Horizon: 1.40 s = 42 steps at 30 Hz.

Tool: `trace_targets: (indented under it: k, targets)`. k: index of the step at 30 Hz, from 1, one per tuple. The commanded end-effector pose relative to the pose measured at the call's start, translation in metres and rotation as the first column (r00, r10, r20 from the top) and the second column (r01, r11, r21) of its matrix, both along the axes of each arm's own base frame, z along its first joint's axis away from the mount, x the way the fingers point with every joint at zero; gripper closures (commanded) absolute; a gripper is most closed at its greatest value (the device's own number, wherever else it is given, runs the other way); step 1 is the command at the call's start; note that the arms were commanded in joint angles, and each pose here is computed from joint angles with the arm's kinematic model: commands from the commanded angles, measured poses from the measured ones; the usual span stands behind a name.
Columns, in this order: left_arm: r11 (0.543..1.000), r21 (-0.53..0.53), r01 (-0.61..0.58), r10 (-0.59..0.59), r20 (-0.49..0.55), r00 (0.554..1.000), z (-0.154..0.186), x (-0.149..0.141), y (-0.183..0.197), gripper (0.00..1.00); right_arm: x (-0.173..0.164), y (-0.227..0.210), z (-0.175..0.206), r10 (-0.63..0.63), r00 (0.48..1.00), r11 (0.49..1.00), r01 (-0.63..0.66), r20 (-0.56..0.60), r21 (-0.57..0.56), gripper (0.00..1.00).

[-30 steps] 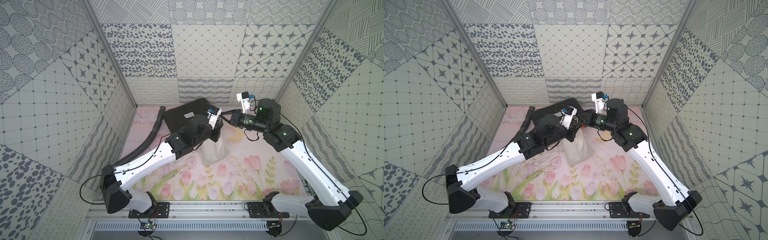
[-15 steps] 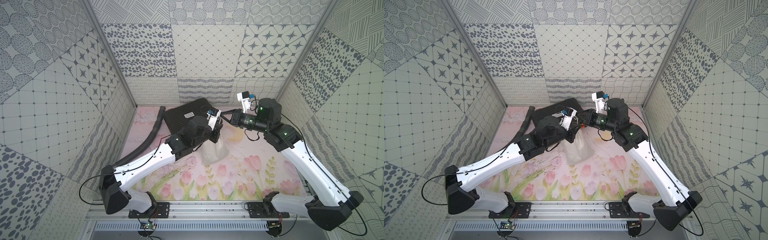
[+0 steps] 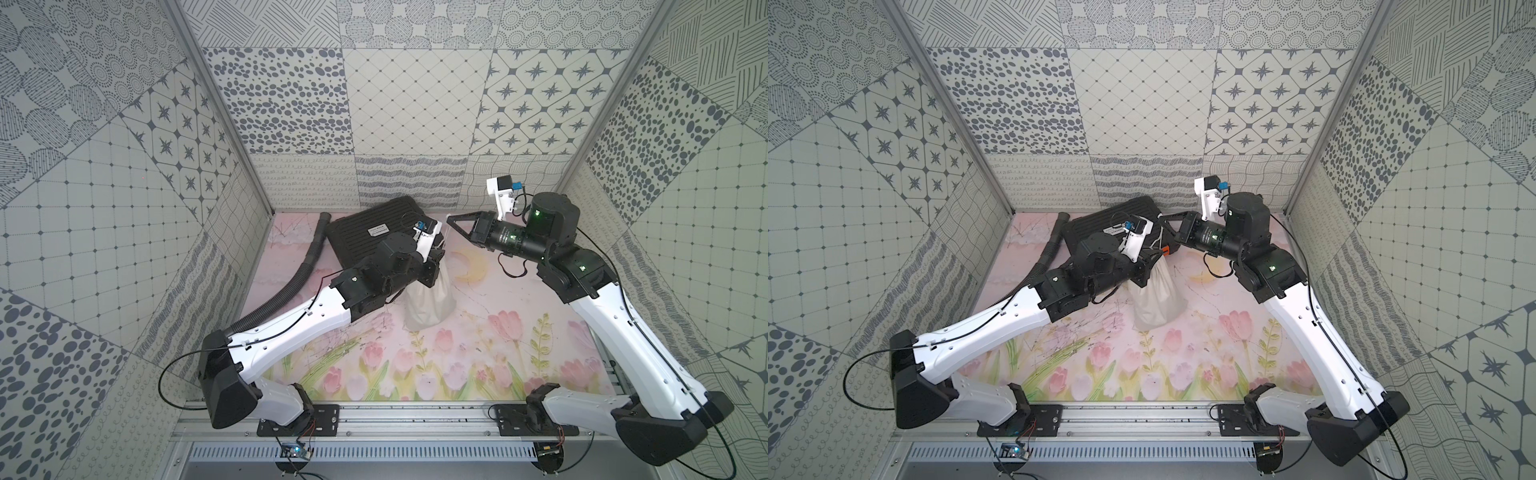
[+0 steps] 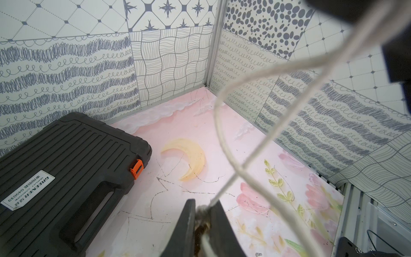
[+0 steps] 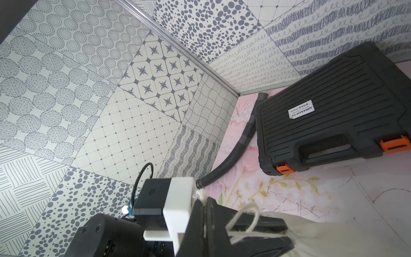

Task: Close the soil bag
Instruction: Frap the soil bag at the center of the board.

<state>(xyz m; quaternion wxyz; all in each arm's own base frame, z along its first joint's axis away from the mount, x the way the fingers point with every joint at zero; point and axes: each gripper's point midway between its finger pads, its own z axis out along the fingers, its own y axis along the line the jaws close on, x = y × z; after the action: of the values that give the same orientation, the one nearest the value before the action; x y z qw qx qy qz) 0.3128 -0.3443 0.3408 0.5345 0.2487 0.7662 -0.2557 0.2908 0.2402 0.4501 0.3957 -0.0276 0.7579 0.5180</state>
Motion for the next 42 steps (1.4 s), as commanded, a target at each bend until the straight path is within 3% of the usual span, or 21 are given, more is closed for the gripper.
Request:
trace_targets:
  k: [1, 42]
  targets:
    - [0.999, 0.041, -0.028, 0.03, -0.042, 0.999, -0.014, 0.0, 0.007, 0.84, -0.022, -0.011, 0.076, 0.002, 0.976, 0.992, -0.03, 0.216, 0.122, 1.0]
    - [0.999, 0.044, -0.028, 0.03, -0.056, 0.998, -0.015, -0.004, 0.011, 0.84, -0.021, -0.029, 0.093, -0.042, 0.967, 0.99, 0.006, 0.251, 0.143, 1.0]
